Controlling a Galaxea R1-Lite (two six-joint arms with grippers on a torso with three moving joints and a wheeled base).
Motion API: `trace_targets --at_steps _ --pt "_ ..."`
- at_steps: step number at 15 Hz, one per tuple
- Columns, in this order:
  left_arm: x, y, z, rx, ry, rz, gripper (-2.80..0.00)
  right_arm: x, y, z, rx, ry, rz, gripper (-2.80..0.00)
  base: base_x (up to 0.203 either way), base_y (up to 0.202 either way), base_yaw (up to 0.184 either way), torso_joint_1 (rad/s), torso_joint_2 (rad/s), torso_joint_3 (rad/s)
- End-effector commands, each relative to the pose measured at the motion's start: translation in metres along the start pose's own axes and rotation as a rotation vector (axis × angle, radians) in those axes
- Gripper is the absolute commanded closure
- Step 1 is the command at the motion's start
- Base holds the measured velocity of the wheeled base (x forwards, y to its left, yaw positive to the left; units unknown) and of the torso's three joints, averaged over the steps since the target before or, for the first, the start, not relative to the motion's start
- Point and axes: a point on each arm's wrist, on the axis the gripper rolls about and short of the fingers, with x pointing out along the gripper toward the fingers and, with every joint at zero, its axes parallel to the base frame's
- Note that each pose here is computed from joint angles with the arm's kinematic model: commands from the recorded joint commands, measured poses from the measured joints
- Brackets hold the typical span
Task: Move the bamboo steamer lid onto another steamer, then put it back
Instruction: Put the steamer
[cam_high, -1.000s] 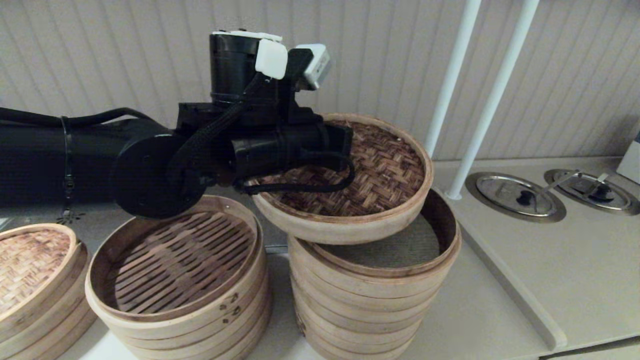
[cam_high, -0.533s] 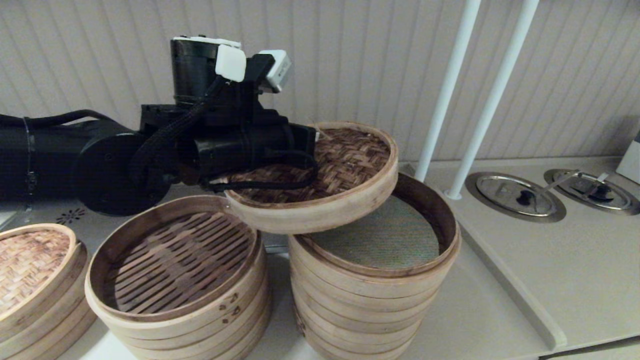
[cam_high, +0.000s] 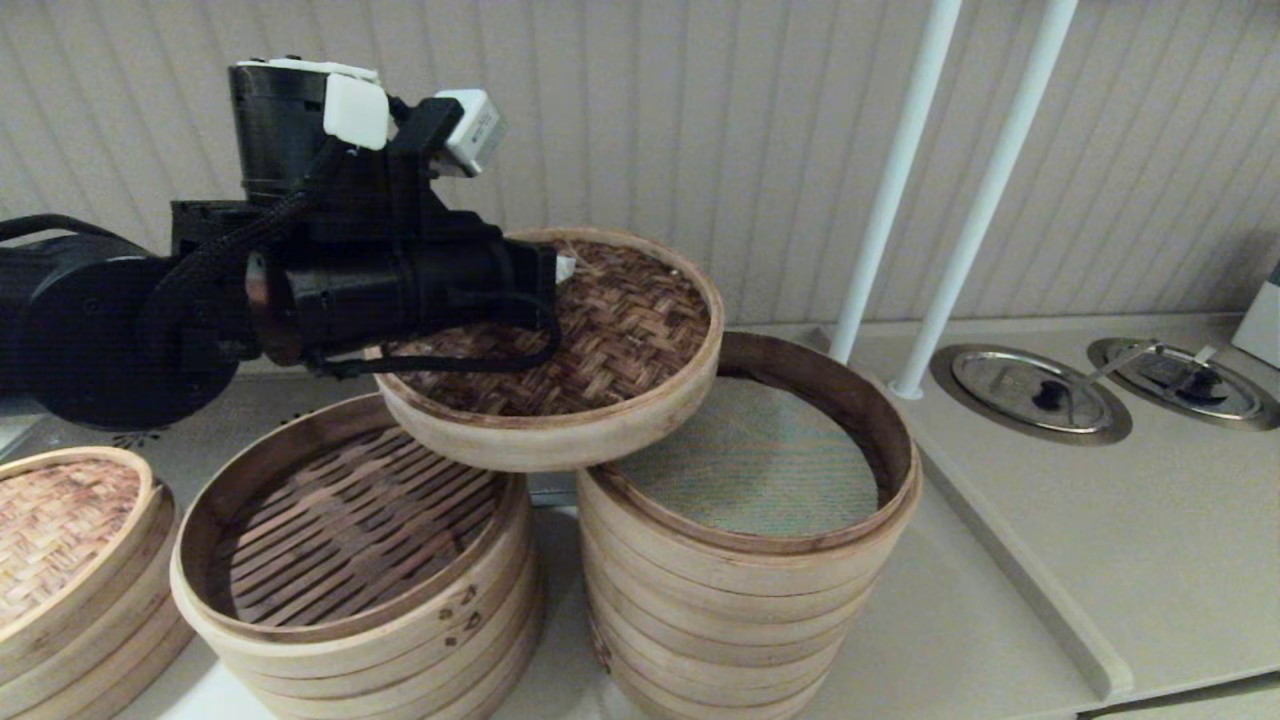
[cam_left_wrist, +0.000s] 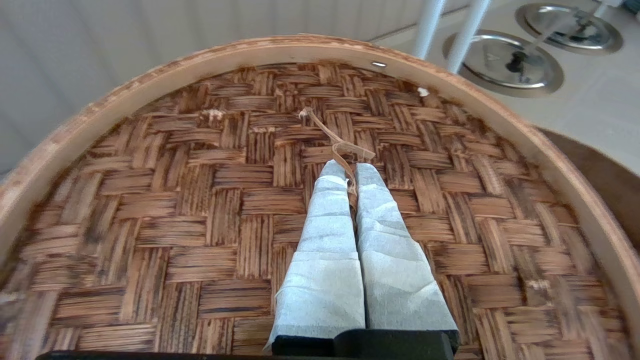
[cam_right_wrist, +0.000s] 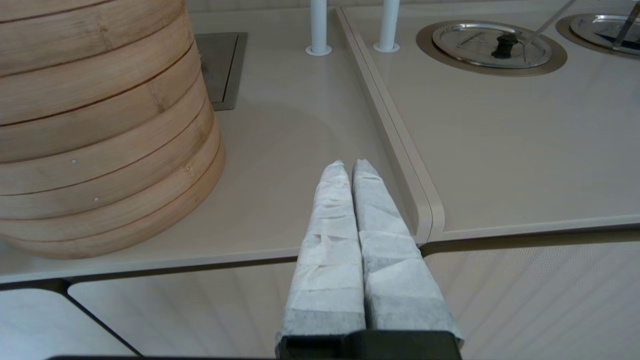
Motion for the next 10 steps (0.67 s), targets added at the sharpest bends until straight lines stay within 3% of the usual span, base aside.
trace_targets --at_steps 1,10 --pt "-0.015 0.01 0.004 -0.003 -0.018 0.017 0.0 0.0 0.0 -0.001 0.001 0.004 0.0 0.0 0.0 0.0 0.0 0.0 0.0 0.0" --pt "-0.057 0.043 -0.011 -0.001 0.015 0.085 0.0 0.0 0.0 -0.001 0.001 0.004 0.0 0.0 0.0 0.0 0.0 0.0 0.0 0.0"
